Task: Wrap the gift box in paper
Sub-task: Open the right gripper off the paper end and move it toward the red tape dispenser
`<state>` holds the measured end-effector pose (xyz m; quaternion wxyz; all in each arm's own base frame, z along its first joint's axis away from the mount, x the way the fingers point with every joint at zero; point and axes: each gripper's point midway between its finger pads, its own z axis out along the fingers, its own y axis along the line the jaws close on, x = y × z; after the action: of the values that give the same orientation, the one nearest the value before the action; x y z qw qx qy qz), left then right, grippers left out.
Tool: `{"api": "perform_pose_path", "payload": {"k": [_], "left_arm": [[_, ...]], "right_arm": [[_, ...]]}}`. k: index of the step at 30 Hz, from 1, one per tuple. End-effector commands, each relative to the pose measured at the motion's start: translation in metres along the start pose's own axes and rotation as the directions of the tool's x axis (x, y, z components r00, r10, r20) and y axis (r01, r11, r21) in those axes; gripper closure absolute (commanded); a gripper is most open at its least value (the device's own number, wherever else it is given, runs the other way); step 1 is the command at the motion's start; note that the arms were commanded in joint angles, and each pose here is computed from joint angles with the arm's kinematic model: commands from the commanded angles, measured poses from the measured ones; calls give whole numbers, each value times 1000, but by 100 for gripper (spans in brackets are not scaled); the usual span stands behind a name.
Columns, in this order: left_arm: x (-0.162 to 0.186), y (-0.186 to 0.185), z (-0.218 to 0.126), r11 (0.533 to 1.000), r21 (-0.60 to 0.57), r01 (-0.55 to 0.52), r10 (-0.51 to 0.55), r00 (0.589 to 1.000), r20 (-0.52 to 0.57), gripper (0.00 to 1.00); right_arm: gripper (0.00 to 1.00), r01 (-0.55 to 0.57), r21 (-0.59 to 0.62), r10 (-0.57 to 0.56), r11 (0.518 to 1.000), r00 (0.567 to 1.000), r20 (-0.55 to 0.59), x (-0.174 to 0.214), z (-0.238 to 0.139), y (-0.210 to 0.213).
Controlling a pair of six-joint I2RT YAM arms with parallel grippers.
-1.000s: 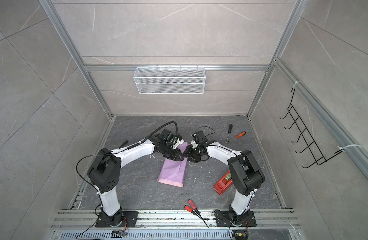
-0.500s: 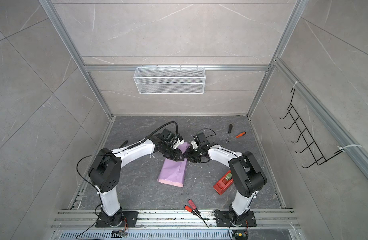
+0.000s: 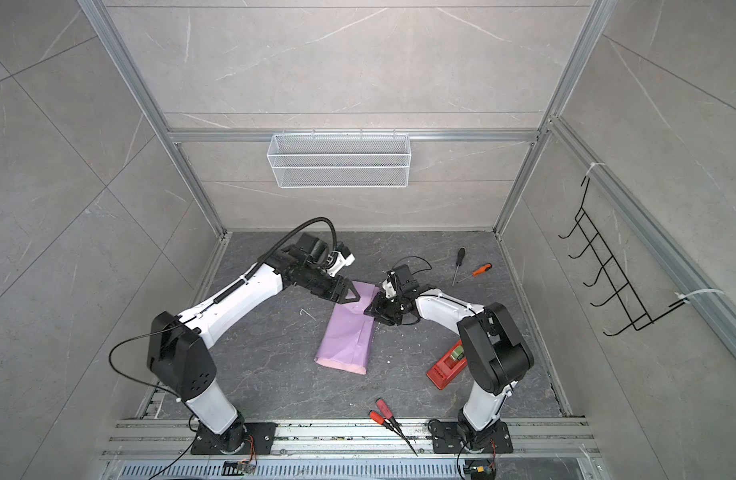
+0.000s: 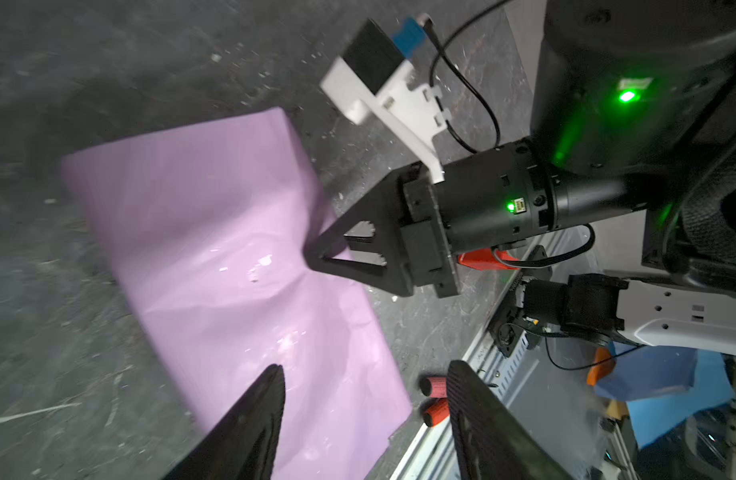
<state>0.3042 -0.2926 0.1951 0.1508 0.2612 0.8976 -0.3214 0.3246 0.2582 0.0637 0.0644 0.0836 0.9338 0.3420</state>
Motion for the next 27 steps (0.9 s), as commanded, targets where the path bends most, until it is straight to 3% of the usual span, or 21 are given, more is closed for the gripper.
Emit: {"api": "perform_pose_path", "payload": {"k": [1,2,7,18,24,27], "left_arm": [[28,39,11,992,-123,-28,20,998,-63,32],[33,43,15,991,-132,-26,16,997,-76,28],[46,57,37,989,-148,29,-45,993,-106,24],[87,73,79,975,-222,-9,-44,972,-232,6],[102,80,86,971,-238,13,-74,966,-248,4],[104,82,87,970,-244,11,-73,966,-248,4]], "right_arm": [[63,-70,300,114,951,985,-130,50,23,-85],[63,-71,299,114,951,985,-129,50,24,-85],[63,-69,291,111,954,985,-130,48,25,-82],[62,-55,248,87,967,989,-120,40,25,-65],[50,-40,202,59,979,995,-86,30,7,-39],[41,-28,241,37,970,999,-32,21,-25,-33]]}}
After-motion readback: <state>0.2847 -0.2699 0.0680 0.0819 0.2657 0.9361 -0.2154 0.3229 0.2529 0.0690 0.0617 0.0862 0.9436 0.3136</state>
